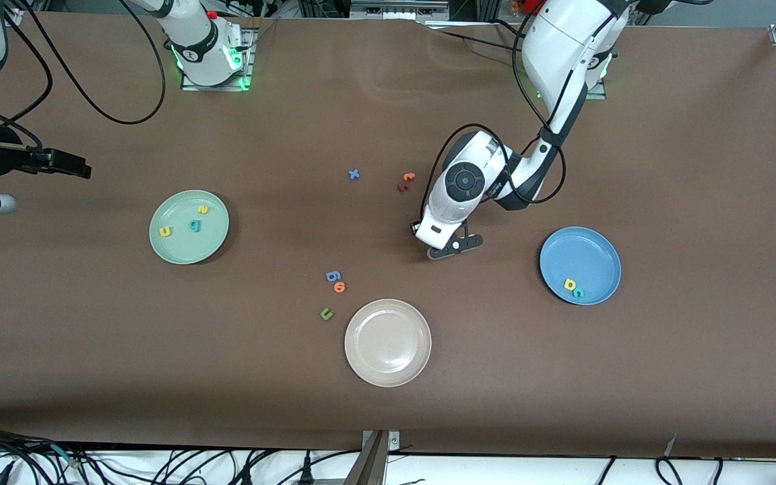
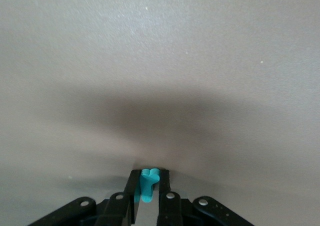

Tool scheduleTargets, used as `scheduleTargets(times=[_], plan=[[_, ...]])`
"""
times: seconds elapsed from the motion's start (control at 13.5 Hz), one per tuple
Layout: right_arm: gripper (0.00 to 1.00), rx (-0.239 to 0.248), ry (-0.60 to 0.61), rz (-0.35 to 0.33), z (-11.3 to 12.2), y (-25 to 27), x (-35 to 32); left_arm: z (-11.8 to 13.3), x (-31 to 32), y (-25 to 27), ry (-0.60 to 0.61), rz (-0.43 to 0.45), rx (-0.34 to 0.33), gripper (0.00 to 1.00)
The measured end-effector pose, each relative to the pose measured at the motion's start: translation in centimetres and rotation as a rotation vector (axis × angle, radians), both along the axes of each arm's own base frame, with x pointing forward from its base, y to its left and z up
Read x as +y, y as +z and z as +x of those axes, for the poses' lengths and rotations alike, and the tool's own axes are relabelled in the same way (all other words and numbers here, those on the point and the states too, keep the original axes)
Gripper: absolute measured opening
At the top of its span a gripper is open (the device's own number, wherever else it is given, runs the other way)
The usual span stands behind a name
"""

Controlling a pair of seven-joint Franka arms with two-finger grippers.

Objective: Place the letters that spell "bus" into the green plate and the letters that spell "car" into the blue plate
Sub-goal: 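Return the right gripper to rest while the left gripper lifts the r, then carry the teal r to the blue plate and open the left gripper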

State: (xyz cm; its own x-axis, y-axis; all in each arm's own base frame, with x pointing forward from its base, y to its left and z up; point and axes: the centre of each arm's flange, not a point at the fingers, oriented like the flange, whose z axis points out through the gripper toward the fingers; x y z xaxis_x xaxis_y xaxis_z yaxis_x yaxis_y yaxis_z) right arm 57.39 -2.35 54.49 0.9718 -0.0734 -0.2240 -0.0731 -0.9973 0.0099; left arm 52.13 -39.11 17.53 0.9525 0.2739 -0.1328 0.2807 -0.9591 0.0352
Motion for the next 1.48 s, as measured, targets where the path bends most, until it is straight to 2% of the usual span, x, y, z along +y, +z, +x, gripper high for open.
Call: scheduleTargets(times=[0.22,0.59,0.96,1.26,1.48], plan=[[1.0,-0.001,0.006,-0.016,0.1,-0.1,0.0,3.1,3.7,1.6,-0.105,0.04,-0.003,0.19],[1.0,-0.004,0.006,-0.018,0.1,-0.1,0.0,8.0,14.1,7.1,-0.279,0.03,0.039,0.19],[1.0,-0.001,0.009,-0.01,0.4,-0.4,-0.4,9.5,20.5,8.1,-0.348,0.012,0.086,0.19],[1.0,-0.015,0.034,-0.032,0.7,-0.4,-0.4,10.5,26.4,7.9,-0.379,-0.011,0.118,0.19],[1.0,-0.023,0.045,-0.026,0.8,-0.2,-0.1,11.1,30.2,7.8,-0.405,-0.006,0.12,0.19]])
